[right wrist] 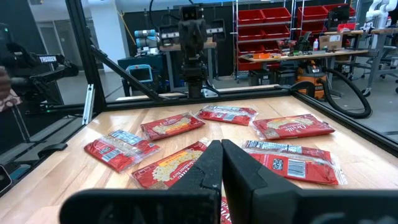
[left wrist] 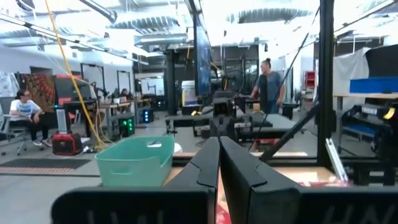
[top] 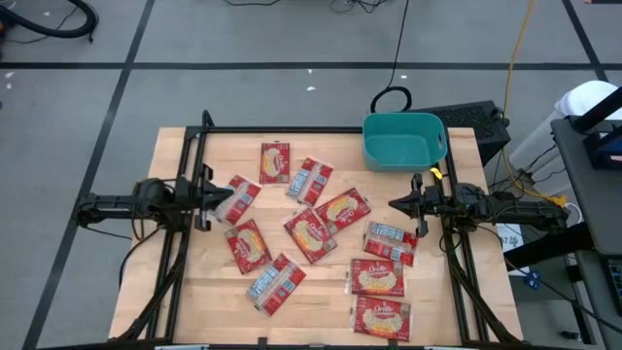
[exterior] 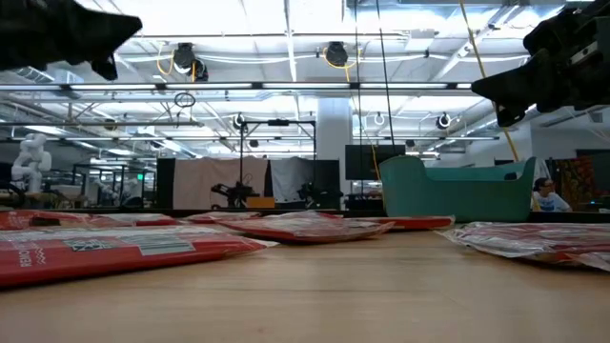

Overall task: Sort popcorn bags into baskets
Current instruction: Put the red popcorn bag into the blue bin

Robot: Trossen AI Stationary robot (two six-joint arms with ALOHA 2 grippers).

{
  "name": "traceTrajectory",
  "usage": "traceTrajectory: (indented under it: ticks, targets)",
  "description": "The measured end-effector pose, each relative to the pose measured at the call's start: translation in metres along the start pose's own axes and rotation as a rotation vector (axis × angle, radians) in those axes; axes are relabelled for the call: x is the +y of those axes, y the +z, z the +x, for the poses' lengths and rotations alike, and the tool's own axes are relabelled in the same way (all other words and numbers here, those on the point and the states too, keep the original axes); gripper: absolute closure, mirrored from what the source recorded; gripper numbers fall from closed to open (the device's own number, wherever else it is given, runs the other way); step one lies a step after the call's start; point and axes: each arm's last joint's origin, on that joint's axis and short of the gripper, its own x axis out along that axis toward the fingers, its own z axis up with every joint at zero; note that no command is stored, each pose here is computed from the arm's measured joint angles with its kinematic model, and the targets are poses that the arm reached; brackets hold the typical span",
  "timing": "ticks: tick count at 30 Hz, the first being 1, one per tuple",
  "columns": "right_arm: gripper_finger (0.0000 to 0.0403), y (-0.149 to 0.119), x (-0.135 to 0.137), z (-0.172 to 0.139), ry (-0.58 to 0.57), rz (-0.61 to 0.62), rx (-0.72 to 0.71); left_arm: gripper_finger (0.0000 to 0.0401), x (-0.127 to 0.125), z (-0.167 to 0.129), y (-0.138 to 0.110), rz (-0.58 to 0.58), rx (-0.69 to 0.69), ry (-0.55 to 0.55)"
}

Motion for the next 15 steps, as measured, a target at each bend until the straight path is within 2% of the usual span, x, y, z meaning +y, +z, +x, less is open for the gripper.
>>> traceTrajectory:
  ticks: [6, 15]
  targets:
    - [0.0403, 0.000, 0.000, 0.000, -0.001, 0.117, 0.000, 0.0382, 0.003, 0.003, 0.035, -0.039, -0.022, 0.018]
    - [0.0403, 0.000, 0.000, 0.000, 0.000, 0.138, -0.004, 0.0382, 0.008, 0.015, 0.107, -0.093, 0.133, 0.073]
